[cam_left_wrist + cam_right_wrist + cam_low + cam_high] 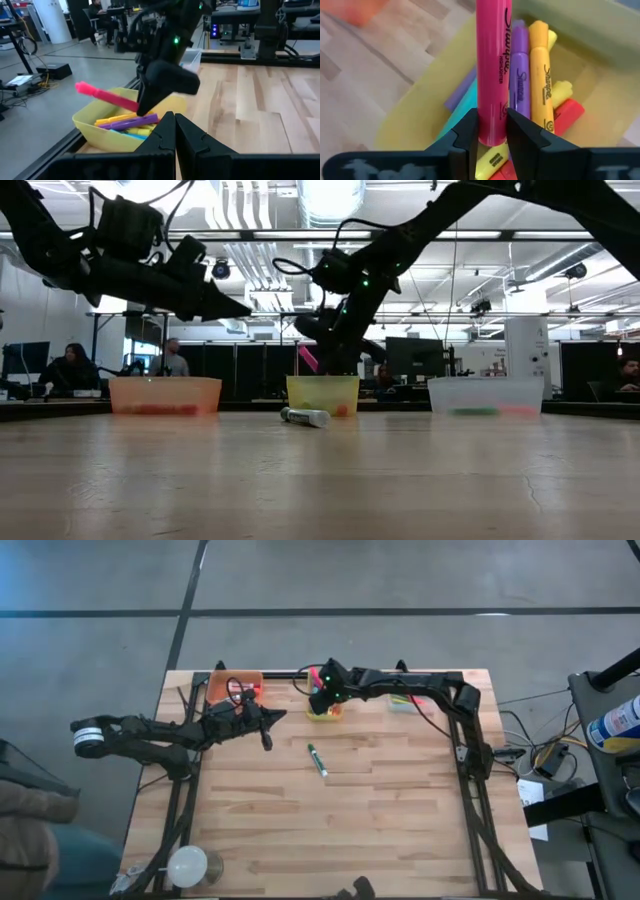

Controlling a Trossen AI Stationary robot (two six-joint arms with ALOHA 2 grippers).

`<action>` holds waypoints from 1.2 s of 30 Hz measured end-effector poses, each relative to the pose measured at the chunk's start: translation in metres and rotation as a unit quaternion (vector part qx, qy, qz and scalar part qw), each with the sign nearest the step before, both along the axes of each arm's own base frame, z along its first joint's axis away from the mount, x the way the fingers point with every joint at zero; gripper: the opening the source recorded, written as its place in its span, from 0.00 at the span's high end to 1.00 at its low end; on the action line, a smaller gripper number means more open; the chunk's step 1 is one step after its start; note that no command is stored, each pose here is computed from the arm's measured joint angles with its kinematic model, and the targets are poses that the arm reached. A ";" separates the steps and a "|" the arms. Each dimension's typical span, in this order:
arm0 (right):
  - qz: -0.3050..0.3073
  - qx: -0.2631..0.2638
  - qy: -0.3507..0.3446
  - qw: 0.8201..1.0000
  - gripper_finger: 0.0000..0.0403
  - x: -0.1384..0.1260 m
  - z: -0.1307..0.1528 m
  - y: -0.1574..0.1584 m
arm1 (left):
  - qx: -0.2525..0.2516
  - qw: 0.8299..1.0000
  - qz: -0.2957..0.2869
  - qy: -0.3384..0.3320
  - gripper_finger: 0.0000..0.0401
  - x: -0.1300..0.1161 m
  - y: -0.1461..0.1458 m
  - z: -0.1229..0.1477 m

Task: Pick & Place Markers
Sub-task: Put the pink highlighter pen into the yellow bin, then put the green marker pen into the orange bin

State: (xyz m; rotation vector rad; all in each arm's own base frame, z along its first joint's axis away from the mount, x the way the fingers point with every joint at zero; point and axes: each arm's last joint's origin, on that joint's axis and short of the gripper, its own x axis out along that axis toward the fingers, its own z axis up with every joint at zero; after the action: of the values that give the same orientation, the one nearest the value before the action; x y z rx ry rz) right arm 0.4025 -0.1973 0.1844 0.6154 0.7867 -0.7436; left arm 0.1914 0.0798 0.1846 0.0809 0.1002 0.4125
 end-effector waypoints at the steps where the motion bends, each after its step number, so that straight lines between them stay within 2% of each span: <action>1: -0.001 0.002 0.003 1.000 0.80 0.000 -0.002 -0.001 | -0.001 1.000 0.000 -0.002 1.00 0.000 0.000 0.000; 8: 0.000 0.002 0.008 1.000 0.79 0.000 -0.002 -0.002 | -0.006 1.000 0.000 -0.010 1.00 0.000 0.000 0.001; 16: 0.004 0.002 0.010 1.000 0.67 0.000 -0.002 -0.001 | -0.017 1.000 0.001 -0.019 1.00 0.000 0.000 0.002; 21: 0.041 -0.020 0.022 0.999 0.63 -0.001 0.004 0.001 | -0.017 1.000 0.000 -0.019 1.00 0.000 0.000 0.002; 26: 0.087 -0.042 0.020 0.995 0.70 0.002 0.019 0.025 | -0.008 1.000 -0.001 -0.015 1.00 0.000 0.000 0.002; 36: 0.142 -0.127 0.050 0.980 0.90 0.020 0.024 0.118 | -0.010 1.000 -0.003 -0.002 1.00 -0.002 -0.001 0.001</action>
State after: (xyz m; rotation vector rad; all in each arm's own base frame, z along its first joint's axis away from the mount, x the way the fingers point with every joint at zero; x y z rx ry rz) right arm 0.4221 -0.0794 0.2084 0.2286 0.8354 -0.6021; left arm 0.1897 0.0789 0.1861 0.0612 0.1008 0.4055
